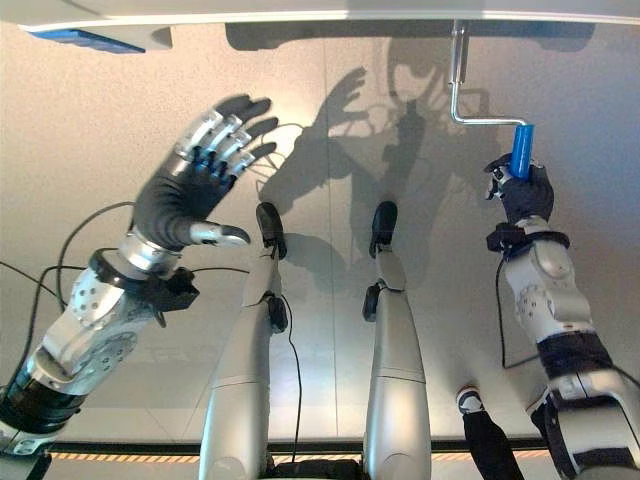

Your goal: Raise the hospital bed

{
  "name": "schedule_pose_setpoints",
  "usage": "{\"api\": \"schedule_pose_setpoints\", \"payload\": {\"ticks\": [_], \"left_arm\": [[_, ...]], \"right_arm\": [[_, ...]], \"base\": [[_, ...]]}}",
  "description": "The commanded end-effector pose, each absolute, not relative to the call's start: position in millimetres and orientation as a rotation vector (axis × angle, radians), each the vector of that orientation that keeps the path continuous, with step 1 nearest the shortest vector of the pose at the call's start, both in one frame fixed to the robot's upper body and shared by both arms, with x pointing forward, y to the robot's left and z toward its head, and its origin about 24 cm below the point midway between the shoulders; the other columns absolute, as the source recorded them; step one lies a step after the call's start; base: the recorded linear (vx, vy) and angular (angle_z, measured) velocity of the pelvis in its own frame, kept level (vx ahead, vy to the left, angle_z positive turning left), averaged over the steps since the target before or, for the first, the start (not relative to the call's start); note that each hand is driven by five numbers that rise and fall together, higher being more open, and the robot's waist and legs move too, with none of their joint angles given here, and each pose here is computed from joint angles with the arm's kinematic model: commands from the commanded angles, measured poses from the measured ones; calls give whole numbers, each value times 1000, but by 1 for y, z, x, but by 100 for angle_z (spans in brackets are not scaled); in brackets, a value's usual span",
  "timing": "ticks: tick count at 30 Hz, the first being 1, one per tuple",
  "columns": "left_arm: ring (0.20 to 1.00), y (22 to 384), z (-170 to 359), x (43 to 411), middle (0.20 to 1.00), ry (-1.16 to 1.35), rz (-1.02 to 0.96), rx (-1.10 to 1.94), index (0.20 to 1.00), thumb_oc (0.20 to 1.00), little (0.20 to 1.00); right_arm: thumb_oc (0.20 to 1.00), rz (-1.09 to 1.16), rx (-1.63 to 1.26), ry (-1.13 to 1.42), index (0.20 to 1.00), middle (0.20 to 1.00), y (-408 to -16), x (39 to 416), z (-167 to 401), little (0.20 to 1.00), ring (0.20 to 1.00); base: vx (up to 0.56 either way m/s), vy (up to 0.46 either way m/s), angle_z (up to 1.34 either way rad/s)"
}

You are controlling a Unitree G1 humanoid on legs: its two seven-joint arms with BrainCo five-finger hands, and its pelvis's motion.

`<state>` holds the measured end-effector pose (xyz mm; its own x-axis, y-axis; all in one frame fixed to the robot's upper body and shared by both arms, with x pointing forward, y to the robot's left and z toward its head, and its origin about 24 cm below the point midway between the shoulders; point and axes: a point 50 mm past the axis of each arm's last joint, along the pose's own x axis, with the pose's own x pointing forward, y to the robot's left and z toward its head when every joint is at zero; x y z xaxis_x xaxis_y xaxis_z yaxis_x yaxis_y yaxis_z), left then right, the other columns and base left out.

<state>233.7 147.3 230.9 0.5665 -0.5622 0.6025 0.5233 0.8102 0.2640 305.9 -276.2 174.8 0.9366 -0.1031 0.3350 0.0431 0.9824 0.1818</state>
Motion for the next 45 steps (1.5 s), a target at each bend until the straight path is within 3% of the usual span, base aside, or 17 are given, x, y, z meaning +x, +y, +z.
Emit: {"api": "schedule_pose_setpoints", "payload": {"ticks": [1,8,23,31,39,41,42,43,45], "left_arm": [[1000,145,240,209,1000,-821,-682,75,1000,1000,1000],[1000,152,244,205,1000,-826,-667,117,1000,1000,1000],[1000,149,236,208,1000,-783,-720,207,1000,1000,1000],[1000,143,233,215,1000,-782,-708,171,1000,1000,1000],[1000,137,230,217,1000,-780,-717,158,1000,1000,1000],[1000,137,230,217,1000,-779,-720,159,1000,1000,1000],[1000,137,230,217,1000,-776,-720,161,1000,1000,1000],[1000,136,228,217,1000,-769,-723,163,1000,1000,1000],[1000,137,226,219,1000,-761,-716,171,1000,1000,1000]], "right_arm": [[200,-75,107,-762,200,200,-290,275,249,200,200],[200,249,127,-811,200,200,-234,258,258,200,200],[200,873,82,-565,200,200,-136,256,242,200,200],[200,949,189,-514,200,200,-98,266,231,200,200],[200,912,218,-460,200,200,-88,277,219,200,200],[354,900,217,-456,354,354,-89,279,217,354,354],[592,892,219,-447,592,592,-90,280,216,592,592],[1000,866,229,-443,1000,1000,-92,281,213,1000,1000],[1000,836,238,-425,1000,1000,-96,283,206,1000,1000]], "base": [[0,0,0],[14,1,0],[4,0,0],[0,0,0],[0,0,0],[0,0,0],[0,0,0],[0,0,0],[-40,17,1]]}}
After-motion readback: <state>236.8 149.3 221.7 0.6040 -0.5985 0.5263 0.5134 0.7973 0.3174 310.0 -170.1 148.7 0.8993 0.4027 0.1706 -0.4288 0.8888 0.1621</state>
